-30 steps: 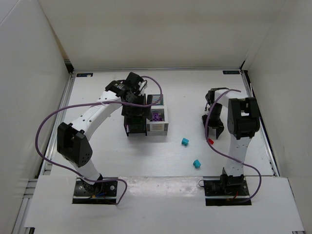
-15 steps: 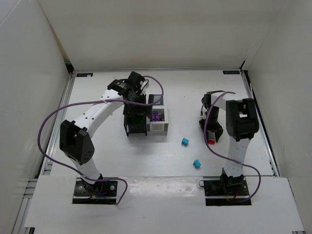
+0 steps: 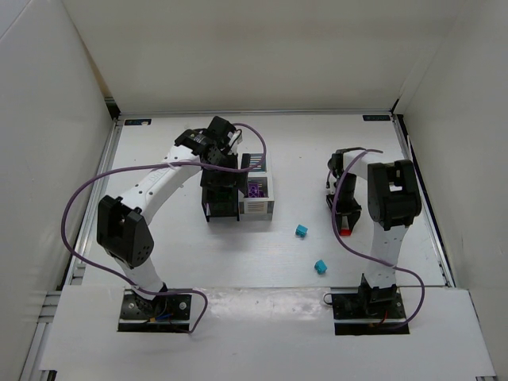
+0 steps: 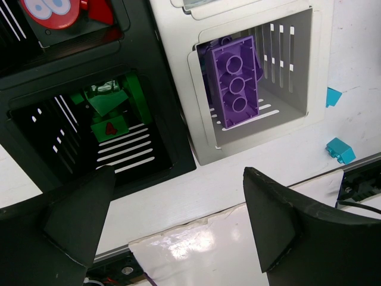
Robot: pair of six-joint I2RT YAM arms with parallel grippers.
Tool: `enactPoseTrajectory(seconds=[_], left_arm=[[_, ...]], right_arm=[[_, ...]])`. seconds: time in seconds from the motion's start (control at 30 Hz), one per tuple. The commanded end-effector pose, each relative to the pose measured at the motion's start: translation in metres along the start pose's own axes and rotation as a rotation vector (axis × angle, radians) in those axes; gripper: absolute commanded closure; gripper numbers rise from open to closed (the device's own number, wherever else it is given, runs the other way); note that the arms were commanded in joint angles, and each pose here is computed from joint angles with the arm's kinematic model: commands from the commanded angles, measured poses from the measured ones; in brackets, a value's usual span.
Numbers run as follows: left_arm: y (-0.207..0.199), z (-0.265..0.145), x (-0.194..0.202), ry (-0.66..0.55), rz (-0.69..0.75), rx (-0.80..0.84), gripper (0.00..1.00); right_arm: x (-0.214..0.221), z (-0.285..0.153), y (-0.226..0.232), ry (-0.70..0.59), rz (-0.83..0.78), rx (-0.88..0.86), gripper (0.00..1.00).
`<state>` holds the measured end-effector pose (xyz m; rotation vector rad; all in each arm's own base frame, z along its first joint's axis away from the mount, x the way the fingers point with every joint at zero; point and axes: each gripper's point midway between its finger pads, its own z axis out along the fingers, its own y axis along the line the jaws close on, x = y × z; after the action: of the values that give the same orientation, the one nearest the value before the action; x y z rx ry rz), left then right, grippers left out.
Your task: Sort the legos into containers by color
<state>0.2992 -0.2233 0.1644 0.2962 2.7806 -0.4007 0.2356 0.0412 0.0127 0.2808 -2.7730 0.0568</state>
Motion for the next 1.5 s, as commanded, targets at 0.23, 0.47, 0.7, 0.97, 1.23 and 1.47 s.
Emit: enactPoseTrajectory(seconds=[0.23,0.47,0.7,0.97,1.23,1.47], left_arm=[[-0.002,-0.021,-0.003,-0.064,0.003,0.022,0.01],[-0.004,-0.023,-0.004,-0.076,0.004,0.030,0.01],[-0.004,-0.026,-0.006,-0.089,0.014,0.032,0.01],[0.004,-0.037,-0.006,-0.136,0.011,-0.005,0.01],[0.029,-0.059,-0.002,-0.217,-0.100,-0.057,0.01],[0.070,-0.084,0.012,-0.339,-0.256,-0.125,0.01]], right_arm=[[-0.016,-0.015,-0.005,-0.127,0.026,0.004,0.83],[-0.019,-0.043,-0.006,-0.219,0.057,-0.058,0.84],[-0.019,-0.074,-0.009,-0.270,0.048,-0.020,0.84],[-0.034,-0.128,0.018,-0.377,0.011,0.050,0.84],[-0.062,-0.204,0.094,-0.583,-0.158,0.006,0.83],[-0.079,-0.243,0.168,-0.714,-0.332,-0.080,0.81]])
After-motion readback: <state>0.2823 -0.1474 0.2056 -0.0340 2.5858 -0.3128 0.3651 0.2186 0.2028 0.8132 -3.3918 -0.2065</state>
